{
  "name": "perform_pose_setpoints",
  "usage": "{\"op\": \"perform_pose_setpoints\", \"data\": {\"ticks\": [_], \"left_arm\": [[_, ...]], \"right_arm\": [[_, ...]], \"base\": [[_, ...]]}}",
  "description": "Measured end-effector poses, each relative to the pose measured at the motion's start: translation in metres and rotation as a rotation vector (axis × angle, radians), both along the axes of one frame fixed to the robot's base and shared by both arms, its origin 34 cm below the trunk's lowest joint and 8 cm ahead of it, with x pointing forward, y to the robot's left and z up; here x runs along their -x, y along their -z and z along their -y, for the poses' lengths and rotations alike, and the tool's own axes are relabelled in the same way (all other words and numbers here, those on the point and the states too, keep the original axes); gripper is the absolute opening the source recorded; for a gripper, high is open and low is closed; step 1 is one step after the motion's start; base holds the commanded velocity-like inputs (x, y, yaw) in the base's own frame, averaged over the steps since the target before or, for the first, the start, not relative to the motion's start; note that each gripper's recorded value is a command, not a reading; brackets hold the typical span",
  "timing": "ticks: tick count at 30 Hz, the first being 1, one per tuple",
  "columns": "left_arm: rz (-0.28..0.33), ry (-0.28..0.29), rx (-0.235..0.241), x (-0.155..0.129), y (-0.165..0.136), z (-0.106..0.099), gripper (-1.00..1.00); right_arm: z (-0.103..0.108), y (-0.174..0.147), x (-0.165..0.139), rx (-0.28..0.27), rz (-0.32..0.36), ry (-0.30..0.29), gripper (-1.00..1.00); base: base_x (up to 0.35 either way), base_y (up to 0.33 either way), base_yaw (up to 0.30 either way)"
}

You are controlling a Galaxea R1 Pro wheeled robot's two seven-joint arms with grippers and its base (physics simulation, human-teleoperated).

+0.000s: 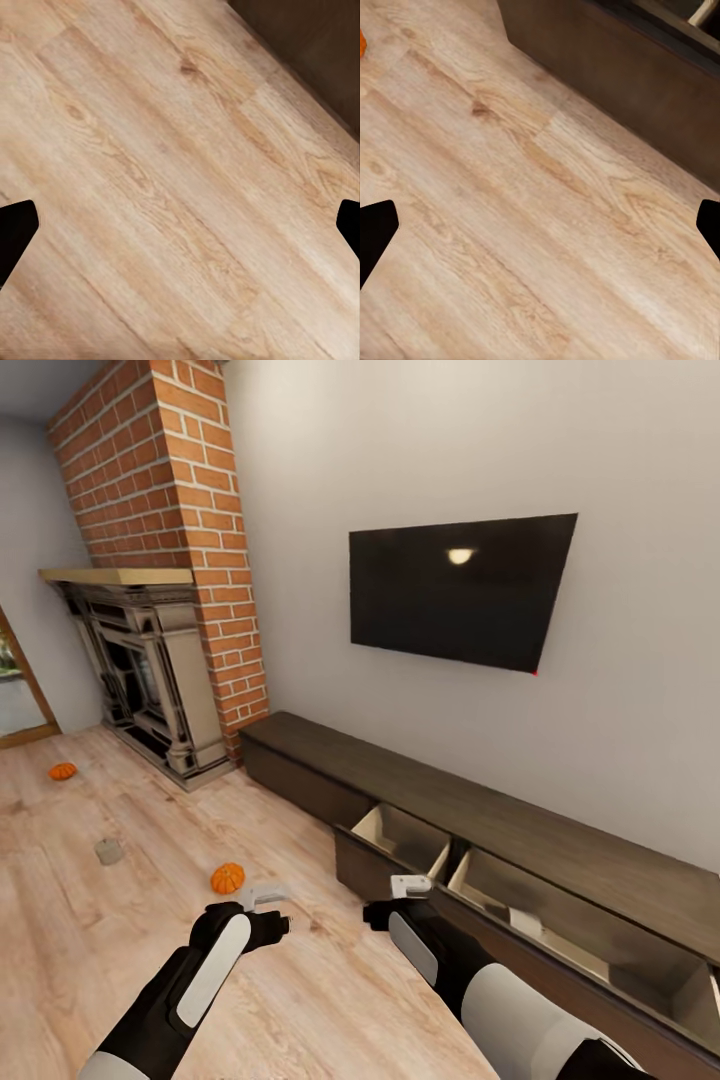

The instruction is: Place each of the two pumpkins and all three candles from the living room inside a cabinet in the living room (use any cabinet), then make sure every cabinet is closed, and position the cauldron so it is next to a table in the living room.

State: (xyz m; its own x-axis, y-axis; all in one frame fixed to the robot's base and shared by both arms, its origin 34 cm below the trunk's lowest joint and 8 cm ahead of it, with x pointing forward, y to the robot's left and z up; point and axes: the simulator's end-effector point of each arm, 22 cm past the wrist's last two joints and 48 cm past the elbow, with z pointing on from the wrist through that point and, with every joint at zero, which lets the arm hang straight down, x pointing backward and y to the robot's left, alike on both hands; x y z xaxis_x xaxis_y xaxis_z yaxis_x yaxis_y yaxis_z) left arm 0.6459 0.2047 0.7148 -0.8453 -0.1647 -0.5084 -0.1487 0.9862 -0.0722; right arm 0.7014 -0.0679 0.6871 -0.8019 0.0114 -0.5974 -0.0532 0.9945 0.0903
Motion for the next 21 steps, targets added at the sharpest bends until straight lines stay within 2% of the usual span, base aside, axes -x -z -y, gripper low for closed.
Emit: {"op": "perform_pose_setpoints", "data": {"ticks": [13, 21], "left_arm": [[0.008, -0.001, 0.001, -0.0013, -0.004, -0.0003, 1.0], [0.012, 0.0, 0.002, -0.0016, -0.0063, -0.0001, 1.0]], "right_arm": [[-0.0005, -0.0042, -0.0011, 0.001, 0.009, -0.002, 1.0], [-0.0006, -0.0067, -0.0014, 0.001, 0.013, -0.002, 1.0]], "base": [[0.001, 0.0, 0.259], [0.099, 0.037, 0.243]]}}
